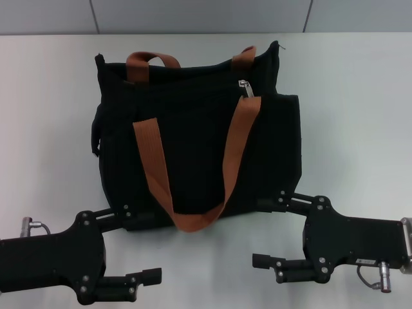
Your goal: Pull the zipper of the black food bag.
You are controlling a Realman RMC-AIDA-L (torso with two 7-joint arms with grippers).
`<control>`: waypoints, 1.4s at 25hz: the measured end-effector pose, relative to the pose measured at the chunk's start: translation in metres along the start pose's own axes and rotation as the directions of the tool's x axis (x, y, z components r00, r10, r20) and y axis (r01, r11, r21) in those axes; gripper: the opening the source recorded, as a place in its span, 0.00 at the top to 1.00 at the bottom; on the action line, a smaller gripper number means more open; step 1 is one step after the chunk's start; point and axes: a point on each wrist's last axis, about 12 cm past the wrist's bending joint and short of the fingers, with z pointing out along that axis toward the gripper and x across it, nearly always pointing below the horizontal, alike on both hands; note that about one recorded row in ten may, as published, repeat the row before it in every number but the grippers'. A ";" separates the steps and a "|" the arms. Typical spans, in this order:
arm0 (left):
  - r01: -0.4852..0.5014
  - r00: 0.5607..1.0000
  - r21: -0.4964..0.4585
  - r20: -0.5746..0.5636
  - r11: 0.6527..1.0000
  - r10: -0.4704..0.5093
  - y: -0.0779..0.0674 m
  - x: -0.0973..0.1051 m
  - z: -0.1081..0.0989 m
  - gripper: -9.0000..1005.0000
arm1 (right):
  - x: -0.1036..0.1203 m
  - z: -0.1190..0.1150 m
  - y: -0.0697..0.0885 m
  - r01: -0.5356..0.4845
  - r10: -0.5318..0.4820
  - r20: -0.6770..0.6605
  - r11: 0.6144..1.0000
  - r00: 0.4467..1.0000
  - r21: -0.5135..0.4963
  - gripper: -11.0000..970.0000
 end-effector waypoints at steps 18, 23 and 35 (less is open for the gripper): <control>-0.003 1.000 -0.012 -0.006 1.000 0.002 0.000 0.002 0.000 0.19 | -0.003 0.002 -0.004 0.006 -0.006 -0.001 1.000 1.000 -0.005 0.15; -0.003 1.000 -0.013 -0.007 1.000 0.003 0.000 0.002 -0.001 0.19 | -0.003 0.002 -0.005 0.008 -0.008 -0.002 1.000 1.000 -0.007 0.15; 0.000 1.000 -0.016 -0.016 1.000 0.000 0.002 0.001 -0.006 0.19 | -0.003 0.003 -0.006 0.009 -0.009 -0.007 1.000 1.000 -0.003 0.15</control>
